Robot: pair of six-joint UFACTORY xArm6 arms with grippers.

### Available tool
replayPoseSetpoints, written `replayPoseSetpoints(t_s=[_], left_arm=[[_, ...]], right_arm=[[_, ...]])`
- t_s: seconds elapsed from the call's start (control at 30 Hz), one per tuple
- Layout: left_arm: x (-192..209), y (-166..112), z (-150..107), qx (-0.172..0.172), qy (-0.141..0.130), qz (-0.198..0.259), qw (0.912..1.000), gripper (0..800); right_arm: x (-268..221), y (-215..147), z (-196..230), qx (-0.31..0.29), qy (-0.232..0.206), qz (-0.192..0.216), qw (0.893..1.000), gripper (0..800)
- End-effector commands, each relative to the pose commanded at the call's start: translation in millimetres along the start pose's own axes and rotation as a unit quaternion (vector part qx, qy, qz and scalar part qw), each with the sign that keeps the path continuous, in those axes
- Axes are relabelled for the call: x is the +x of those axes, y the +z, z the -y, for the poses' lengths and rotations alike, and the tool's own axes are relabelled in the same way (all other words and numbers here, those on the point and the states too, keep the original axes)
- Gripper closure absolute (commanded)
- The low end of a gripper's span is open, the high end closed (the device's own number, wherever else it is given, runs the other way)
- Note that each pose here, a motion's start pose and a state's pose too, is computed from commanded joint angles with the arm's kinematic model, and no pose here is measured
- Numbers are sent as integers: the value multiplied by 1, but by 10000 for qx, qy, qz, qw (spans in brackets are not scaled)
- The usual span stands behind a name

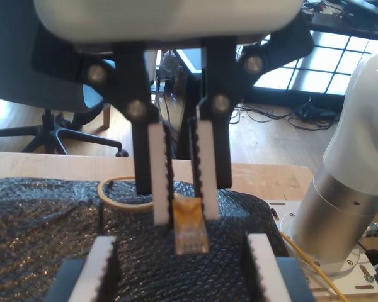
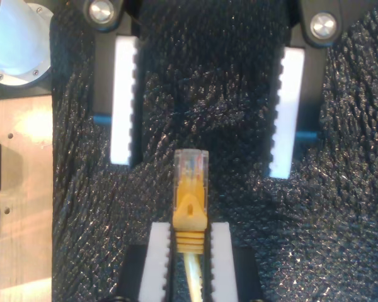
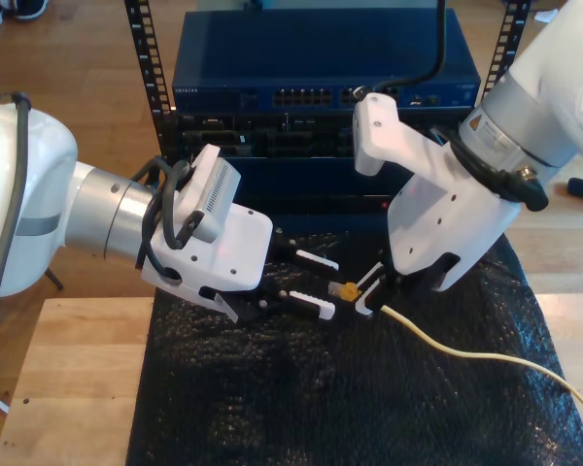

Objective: Grab the cable and plug it in

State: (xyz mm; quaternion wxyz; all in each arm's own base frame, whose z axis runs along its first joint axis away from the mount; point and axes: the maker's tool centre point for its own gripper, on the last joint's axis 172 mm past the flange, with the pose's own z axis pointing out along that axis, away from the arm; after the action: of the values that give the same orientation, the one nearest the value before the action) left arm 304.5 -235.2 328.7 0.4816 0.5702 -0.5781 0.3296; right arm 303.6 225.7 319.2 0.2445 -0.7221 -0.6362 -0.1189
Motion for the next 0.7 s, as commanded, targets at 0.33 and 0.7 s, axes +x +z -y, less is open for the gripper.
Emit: replayPoseSetpoints(t_s=[0.33,0.7], left_arm=[[0,0,0,0,-7,-9,10000,410],[-1,0,0,-2,-14,-10,10000,545]], right_arm=[[-1,2,-1,32,21,6,10000,797],[-1,2,-1,32,14,6,10000,797]])
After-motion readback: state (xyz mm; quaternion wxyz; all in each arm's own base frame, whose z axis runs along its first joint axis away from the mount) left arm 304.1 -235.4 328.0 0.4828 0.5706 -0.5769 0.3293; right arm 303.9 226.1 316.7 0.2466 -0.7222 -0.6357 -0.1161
